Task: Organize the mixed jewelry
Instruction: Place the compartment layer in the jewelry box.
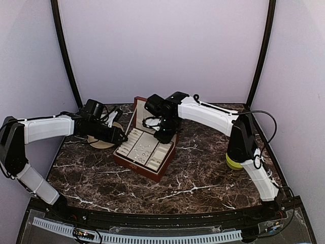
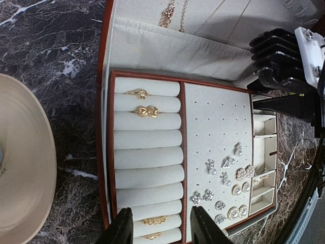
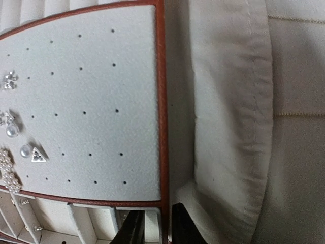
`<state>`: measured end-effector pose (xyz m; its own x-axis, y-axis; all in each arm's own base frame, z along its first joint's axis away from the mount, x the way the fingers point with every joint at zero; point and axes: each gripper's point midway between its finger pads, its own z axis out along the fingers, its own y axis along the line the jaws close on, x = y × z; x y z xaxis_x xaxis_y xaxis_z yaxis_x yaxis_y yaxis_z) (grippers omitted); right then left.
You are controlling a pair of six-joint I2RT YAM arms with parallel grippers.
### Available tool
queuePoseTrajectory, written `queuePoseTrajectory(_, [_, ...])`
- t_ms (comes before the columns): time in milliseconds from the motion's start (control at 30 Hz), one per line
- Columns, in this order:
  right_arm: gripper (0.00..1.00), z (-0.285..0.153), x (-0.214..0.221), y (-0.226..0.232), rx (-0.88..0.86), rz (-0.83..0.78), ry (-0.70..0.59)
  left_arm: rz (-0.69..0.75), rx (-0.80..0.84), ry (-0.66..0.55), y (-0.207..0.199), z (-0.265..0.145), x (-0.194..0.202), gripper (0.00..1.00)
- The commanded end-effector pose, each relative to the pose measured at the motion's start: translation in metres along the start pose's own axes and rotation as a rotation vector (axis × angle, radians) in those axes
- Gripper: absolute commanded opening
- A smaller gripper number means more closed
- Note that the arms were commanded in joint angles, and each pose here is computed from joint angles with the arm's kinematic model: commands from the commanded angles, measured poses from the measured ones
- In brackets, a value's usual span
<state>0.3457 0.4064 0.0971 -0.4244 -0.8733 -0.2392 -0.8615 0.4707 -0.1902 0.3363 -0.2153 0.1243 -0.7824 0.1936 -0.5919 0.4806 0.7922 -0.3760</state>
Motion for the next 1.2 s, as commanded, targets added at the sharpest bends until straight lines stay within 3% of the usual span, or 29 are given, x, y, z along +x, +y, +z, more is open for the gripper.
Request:
queuePoseTrajectory(0, [0.24, -0.015, -0.021, 0.000, 0.023, 0.027, -0.093, 0.008, -0.018, -0.041, 0.000, -0.013, -0.008, 0.43])
queuePoseTrajectory(300, [0.30, -0.037, -0.022, -0.009, 0.059, 0.048, -0.126, 0.008, -0.020, -0.045, 0.000, -0.014, -0.008, 0.44])
queuePoseTrajectory(500, [0.11, -0.014, -0.007, 0.005, 0.003, 0.060, -0.077, 0.009, -0.018, -0.045, 0.000, -0.014, -0.008, 0.43])
queuePoseTrajectory(767, [0.10, -0.007, -0.005, 0.011, -0.018, 0.078, -0.074, 0.009, -0.018, -0.047, -0.001, -0.015, -0.008, 0.43])
queuePoseTrajectory(1167, [0.11, -0.017, -0.011, 0.048, -0.193, 0.061, -0.128, 0.011, -0.013, -0.051, -0.002, -0.016, -0.009, 0.43])
